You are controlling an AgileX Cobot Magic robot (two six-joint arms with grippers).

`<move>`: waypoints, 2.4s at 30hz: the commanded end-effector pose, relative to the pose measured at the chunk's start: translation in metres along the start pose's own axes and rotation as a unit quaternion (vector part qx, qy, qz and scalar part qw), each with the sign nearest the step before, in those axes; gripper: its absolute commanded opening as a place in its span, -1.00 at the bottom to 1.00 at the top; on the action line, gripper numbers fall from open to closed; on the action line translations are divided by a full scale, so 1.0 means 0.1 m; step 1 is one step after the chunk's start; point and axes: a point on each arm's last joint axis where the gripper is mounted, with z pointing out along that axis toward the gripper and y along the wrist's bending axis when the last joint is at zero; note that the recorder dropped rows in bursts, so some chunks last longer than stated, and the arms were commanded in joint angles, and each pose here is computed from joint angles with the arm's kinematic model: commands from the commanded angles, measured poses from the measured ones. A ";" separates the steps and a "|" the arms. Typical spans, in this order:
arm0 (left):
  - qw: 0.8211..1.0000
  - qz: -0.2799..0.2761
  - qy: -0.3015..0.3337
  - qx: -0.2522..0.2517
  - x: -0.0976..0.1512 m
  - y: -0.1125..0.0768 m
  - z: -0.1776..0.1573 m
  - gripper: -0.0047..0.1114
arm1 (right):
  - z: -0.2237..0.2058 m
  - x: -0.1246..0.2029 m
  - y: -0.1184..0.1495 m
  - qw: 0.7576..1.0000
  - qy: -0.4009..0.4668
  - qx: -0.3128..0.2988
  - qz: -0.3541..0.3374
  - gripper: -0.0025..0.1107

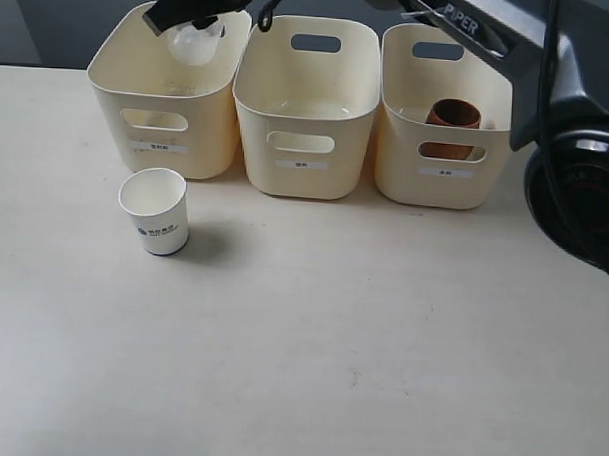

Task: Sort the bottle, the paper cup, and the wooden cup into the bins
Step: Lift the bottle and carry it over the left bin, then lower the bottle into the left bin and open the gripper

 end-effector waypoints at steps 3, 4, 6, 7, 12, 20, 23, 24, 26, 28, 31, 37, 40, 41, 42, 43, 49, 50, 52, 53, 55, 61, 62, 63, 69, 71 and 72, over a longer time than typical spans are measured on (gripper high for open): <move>1.000 -0.001 -0.005 -0.001 0.00 0.00 0.00 -0.92 | 0.01 0.00 -0.05 1.000 -0.002 -0.002 0.008 -0.97; 1.000 -0.001 -0.005 -0.001 0.00 0.00 0.00 -0.92 | 0.02 0.02 -0.04 1.000 0.003 -0.003 0.008 -0.97; 1.000 -0.001 -0.005 -0.001 0.00 0.00 0.00 -0.92 | 0.08 0.07 -0.02 1.000 0.017 -0.007 0.007 -0.97; 1.000 -0.001 -0.005 -0.001 0.00 0.00 0.00 -0.92 | 0.11 0.10 -0.01 1.000 0.021 -0.008 0.004 -0.97; 1.000 -0.001 -0.005 -0.001 0.00 0.00 0.00 -0.92 | 0.23 0.20 0.02 0.999 0.043 -0.010 -0.012 -0.97; 1.000 -0.001 -0.005 -0.001 0.00 0.00 0.00 -0.92 | 0.34 0.27 0.05 0.999 0.045 -0.015 -0.018 -0.97; 1.000 -0.001 -0.005 -0.001 0.00 0.00 0.00 -0.92 | 0.34 0.27 0.05 0.999 0.040 -0.013 -0.022 -0.97; 1.000 -0.001 -0.005 -0.001 0.00 0.00 0.00 -0.92 | 0.34 0.25 0.05 0.999 0.032 -0.012 -0.020 -0.97; 1.000 -0.001 -0.005 -0.001 0.00 0.00 0.00 -0.92 | 0.34 0.24 0.05 0.999 0.026 -0.014 -0.016 -0.97; 1.000 -0.001 -0.005 -0.001 0.00 0.00 0.00 -0.92 | 0.34 0.24 0.05 1.000 0.023 -0.014 -0.015 -0.97; 1.000 -0.001 -0.005 -0.001 0.00 0.00 0.00 -0.92 | 0.35 0.23 0.05 1.000 0.022 -0.016 -0.013 -0.88; 1.000 -0.001 -0.005 -0.001 0.00 0.00 0.00 -0.92 | 0.35 0.23 0.07 0.999 0.020 -0.025 0.000 -0.52; 1.000 -0.001 -0.005 -0.001 0.00 0.00 0.00 -0.92 | 0.35 0.23 0.07 0.999 0.018 -0.027 0.003 -0.53; 1.000 -0.001 -0.005 -0.001 0.00 0.00 0.00 -0.92 | 0.35 0.23 0.08 0.999 0.018 -0.028 0.004 -0.53; 1.000 -0.001 -0.005 -0.001 0.00 0.00 0.00 -0.92 | 0.35 0.23 0.08 0.999 0.018 -0.028 0.005 -0.53; 1.000 -0.001 -0.005 -0.001 0.00 0.00 0.00 -0.92 | 0.35 0.23 0.08 0.999 0.018 -0.030 0.007 -0.53; 1.000 -0.001 -0.005 -0.001 0.00 0.00 0.00 -0.92 | 0.40 0.27 0.10 0.999 0.023 -0.035 0.011 -0.48; 1.000 -0.001 -0.005 -0.001 0.00 0.00 0.00 -0.92 | 0.42 0.29 0.11 0.999 0.026 -0.036 0.012 -0.43; 1.000 -0.001 -0.005 -0.001 0.00 0.00 0.00 -0.92 | 0.46 0.32 0.12 0.999 0.030 -0.037 0.017 -0.33; 1.000 -0.001 -0.005 -0.001 0.00 0.00 0.00 -0.92 | 0.48 0.33 0.13 0.999 0.032 -0.037 0.019 -0.27; 1.000 -0.001 -0.005 -0.001 0.00 0.00 0.00 -0.92 | 0.52 0.37 0.14 0.998 0.034 -0.038 0.021 -0.23; 1.000 -0.001 -0.005 -0.001 0.00 0.00 0.00 -0.92 | 0.56 0.38 0.14 0.999 0.027 -0.035 0.024 -0.23; 1.000 -0.001 -0.005 -0.001 0.00 0.00 0.00 -0.92 | 0.56 0.38 0.14 0.999 0.027 -0.035 0.024 -0.23; 1.000 -0.001 -0.005 -0.001 0.00 0.00 0.00 -0.92 | 0.56 0.38 0.14 0.999 0.027 -0.035 0.024 -0.23; 1.000 -0.001 -0.005 -0.001 0.00 0.00 0.00 -0.92 | 0.56 0.38 0.14 0.999 0.028 -0.036 0.024 -0.23; 1.000 -0.001 -0.005 -0.001 0.00 0.00 0.00 -0.92 | 0.56 0.38 0.15 0.999 0.029 -0.036 0.024 -0.13; 1.000 -0.001 -0.005 -0.001 0.00 0.00 0.00 -0.92 | 0.56 0.38 0.15 0.999 0.029 -0.036 0.024 -0.04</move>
